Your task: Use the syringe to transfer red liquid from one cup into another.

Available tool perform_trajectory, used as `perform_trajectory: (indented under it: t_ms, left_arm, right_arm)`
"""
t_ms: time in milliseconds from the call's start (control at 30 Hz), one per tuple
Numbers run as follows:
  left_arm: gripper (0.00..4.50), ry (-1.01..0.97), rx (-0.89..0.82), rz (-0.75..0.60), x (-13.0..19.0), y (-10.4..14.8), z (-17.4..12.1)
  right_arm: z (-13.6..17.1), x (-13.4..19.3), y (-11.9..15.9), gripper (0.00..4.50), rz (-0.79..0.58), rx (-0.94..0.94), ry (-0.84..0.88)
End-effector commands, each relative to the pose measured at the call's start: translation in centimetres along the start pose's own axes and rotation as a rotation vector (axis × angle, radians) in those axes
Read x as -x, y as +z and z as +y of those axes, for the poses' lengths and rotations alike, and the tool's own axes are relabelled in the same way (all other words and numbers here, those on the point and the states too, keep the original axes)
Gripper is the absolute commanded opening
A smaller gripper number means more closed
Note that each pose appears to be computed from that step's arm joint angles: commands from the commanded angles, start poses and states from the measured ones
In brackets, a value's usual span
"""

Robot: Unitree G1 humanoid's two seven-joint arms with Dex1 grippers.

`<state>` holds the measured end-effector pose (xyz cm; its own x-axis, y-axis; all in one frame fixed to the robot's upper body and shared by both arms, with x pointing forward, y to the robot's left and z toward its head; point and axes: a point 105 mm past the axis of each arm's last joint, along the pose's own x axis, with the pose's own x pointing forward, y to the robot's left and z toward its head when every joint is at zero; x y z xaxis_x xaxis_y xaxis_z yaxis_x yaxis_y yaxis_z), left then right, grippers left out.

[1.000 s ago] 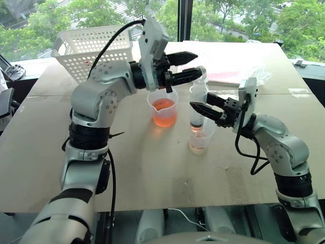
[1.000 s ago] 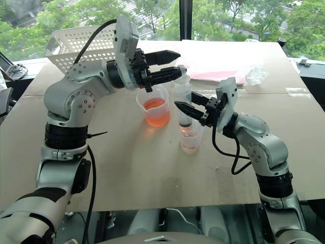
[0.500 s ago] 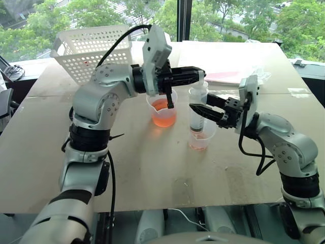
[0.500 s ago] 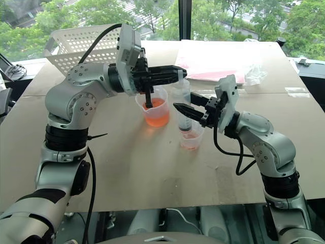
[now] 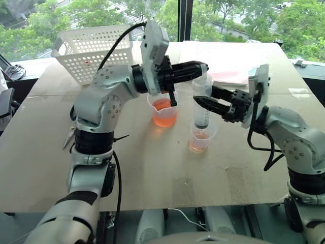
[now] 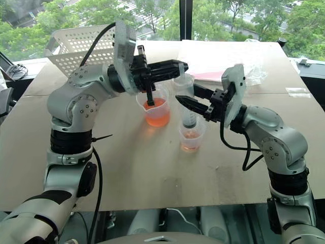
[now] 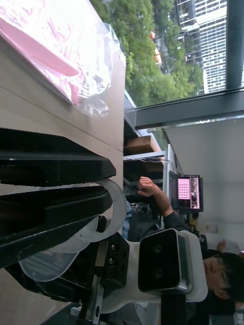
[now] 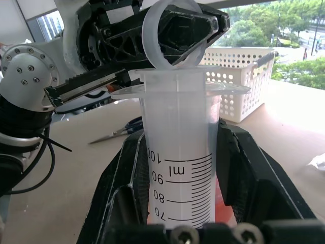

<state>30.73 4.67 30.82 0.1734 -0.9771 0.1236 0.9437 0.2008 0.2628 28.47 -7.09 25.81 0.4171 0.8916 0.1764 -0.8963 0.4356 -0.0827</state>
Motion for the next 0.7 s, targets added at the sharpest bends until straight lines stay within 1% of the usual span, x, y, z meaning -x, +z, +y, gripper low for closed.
perform_trajectory:
  t_ms: [33,67,167,200,233,300,333,400,433,500,567,633,700]
  left_arm:
    - [0.68,-0.101,0.04,0.001,0.0,0.2,-1.9]
    - [0.92,-0.102,0.054,-0.003,0.2,0.3,-2.1]
    - [2.33,-0.099,0.115,-0.041,1.0,1.1,-2.4]
    - [2.86,-0.086,0.13,-0.057,1.3,1.5,-2.4]
    - [3.24,-0.058,0.155,-0.079,1.7,2.0,-2.1]
    - [4.21,0.011,0.202,-0.11,2.8,2.9,-1.3]
    - [4.48,0.031,0.221,-0.114,3.4,3.2,-1.3]
    - [4.5,0.035,0.242,-0.112,4.2,3.5,-1.8]
    - [4.5,0.058,0.237,-0.101,4.9,3.3,-2.1]
    - [4.5,0.099,0.225,-0.069,5.9,2.8,-2.5]
    - [4.5,0.14,0.232,-0.019,7.3,1.8,-3.2]
    - [4.5,0.17,0.239,0.027,8.4,0.8,-4.1]
    - [4.5,0.236,0.225,0.059,9.4,-0.4,-4.5]
  right_arm:
    - [-0.5,1.0,3.5,1.42,-0.108,0.078,-0.043]
    - [-0.6,1.0,3.6,1.42,-0.108,0.075,-0.044]
    - [-0.6,1.0,4.0,1.42,-0.131,0.053,-0.051]
    - [-0.8,1.0,4.2,1.42,-0.143,0.043,-0.058]
    - [-0.9,1.1,4.5,1.42,-0.154,0.035,-0.069]
    - [-1.4,1.4,5.0,1.42,-0.174,0.011,-0.093]
    - [-1.9,1.7,5.2,1.42,-0.179,-0.011,-0.115]
    - [-2.4,2.4,5.4,1.42,-0.172,-0.038,-0.143]
    - [-2.7,3.0,5.1,1.42,-0.111,-0.072,-0.148]
    - [-3.3,4.4,5.1,1.42,-0.037,-0.153,-0.161]
    - [-4.5,6.5,4.9,1.42,0.069,-0.208,-0.214]
    - [-5.7,8.6,3.5,1.42,0.226,-0.275,-0.287]
    - [-6.6,10.1,1.7,1.42,0.337,-0.357,-0.348]
